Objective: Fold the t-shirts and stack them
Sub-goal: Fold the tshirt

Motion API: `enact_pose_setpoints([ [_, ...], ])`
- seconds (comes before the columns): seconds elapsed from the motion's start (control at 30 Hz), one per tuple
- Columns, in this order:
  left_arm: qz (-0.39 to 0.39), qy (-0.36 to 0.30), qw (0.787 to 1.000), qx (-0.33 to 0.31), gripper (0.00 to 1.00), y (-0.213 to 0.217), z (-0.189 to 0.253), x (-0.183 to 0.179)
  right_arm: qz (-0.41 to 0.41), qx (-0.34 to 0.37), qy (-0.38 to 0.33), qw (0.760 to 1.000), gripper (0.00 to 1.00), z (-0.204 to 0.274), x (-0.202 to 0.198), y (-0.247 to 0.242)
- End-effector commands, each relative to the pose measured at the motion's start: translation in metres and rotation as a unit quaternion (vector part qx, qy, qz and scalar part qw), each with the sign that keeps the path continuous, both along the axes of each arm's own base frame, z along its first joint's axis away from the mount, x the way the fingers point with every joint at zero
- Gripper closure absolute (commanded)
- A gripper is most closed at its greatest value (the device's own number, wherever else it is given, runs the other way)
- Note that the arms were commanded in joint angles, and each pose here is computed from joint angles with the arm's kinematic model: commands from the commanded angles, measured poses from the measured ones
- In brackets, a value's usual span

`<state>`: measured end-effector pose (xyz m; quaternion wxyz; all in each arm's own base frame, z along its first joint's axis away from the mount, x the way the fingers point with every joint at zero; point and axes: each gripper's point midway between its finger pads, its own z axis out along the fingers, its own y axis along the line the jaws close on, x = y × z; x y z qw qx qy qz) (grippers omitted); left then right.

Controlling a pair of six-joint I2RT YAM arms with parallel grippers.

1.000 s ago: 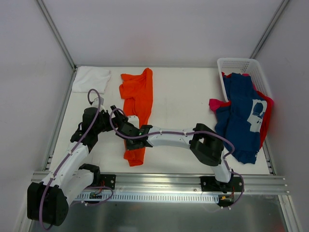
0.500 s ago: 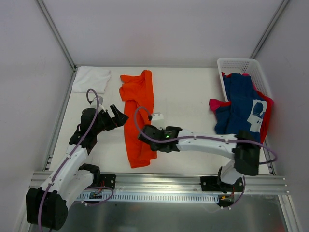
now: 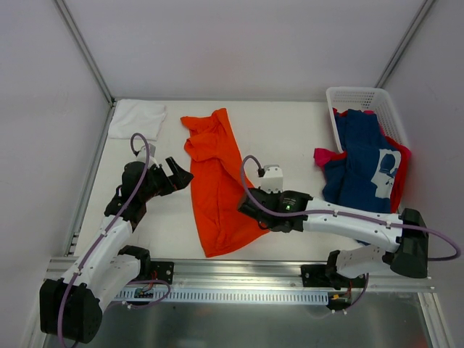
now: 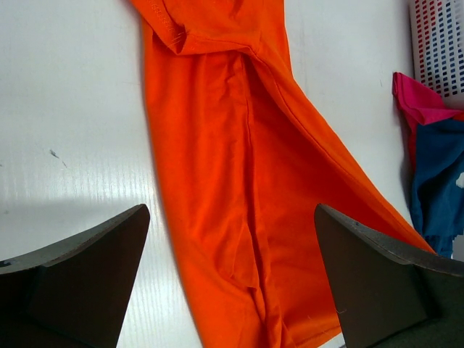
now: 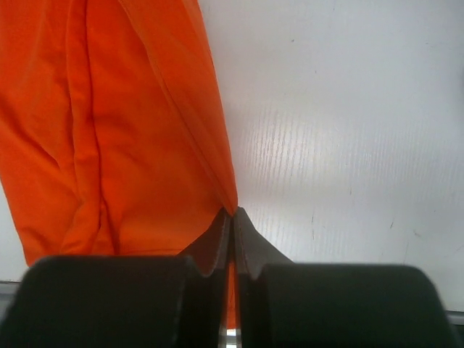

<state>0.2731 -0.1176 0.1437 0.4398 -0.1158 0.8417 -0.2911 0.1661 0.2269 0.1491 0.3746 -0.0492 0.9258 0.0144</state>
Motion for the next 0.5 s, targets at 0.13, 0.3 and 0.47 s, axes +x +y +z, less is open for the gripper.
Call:
enact_pose_setpoints([
  [0.13, -0.004, -0.017, 1.0, -0.007, 0.01, -0.001, 0.009, 0.005, 0.002, -0.045, 0.022, 0.999, 1.0, -0.012, 0.001, 0.012],
  [0.3, -0.001, -0.014, 1.0, -0.003, 0.01, 0.0, 0.006, 0.005, 0.028, -0.043, 0.028, 0.998, 0.99, -0.008, -0.004, 0.045],
  [0.47, 0.001, -0.011, 1.0, -0.002, 0.01, 0.001, 0.004, 0.006, 0.079, -0.046, 0.047, 0.995, 1.0, -0.02, -0.02, 0.097],
])
